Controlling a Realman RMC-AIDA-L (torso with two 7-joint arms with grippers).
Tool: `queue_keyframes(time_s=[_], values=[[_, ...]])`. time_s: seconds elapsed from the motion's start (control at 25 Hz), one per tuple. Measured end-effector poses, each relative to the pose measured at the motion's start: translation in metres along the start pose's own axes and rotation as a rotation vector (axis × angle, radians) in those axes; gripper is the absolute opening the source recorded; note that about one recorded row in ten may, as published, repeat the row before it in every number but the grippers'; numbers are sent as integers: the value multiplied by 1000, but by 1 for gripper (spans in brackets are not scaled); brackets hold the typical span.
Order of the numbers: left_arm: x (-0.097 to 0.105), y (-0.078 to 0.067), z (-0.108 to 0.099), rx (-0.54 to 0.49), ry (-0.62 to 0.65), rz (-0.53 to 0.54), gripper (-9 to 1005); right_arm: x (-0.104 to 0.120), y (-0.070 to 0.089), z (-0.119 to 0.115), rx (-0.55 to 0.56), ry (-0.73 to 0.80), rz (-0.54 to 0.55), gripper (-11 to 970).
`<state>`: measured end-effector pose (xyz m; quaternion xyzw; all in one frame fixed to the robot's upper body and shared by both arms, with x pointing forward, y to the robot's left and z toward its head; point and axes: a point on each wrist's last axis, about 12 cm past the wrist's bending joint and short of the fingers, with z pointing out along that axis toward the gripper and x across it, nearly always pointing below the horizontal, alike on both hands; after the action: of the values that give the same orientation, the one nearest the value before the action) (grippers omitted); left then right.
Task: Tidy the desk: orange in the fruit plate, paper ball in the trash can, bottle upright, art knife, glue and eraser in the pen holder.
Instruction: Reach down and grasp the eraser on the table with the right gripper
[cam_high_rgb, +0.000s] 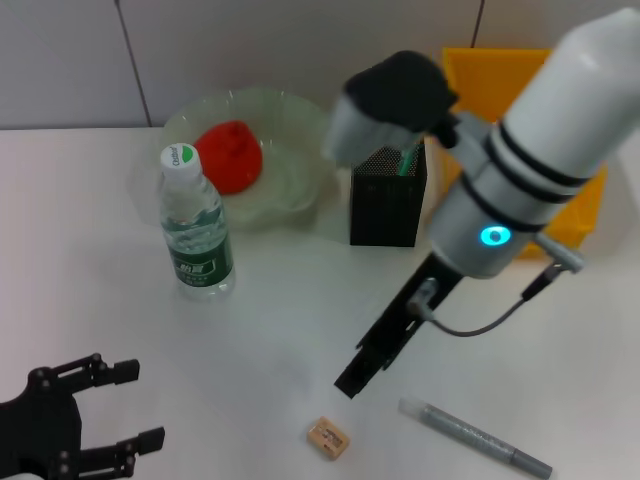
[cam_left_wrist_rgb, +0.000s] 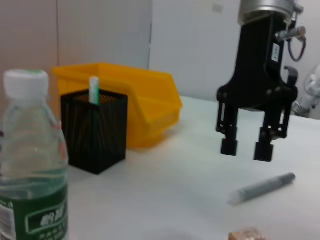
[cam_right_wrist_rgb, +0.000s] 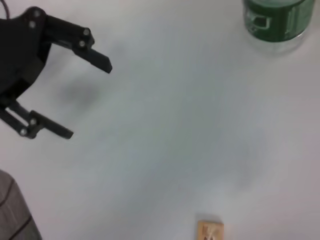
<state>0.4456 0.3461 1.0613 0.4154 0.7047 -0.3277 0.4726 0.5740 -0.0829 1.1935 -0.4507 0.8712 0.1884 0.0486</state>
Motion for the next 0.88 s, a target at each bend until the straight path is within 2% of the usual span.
queue_keyframes(time_s=[0.32, 0.6, 0.88], values=[[2, -2, 0, 13, 20, 6, 799, -22, 17, 27, 92, 98, 10, 564], [6, -5, 2, 12, 17, 18, 799, -29, 33, 53, 36, 112, -6, 564], [9, -7, 4, 10, 12, 14, 799, -27, 31, 63, 42, 133, 7, 564]])
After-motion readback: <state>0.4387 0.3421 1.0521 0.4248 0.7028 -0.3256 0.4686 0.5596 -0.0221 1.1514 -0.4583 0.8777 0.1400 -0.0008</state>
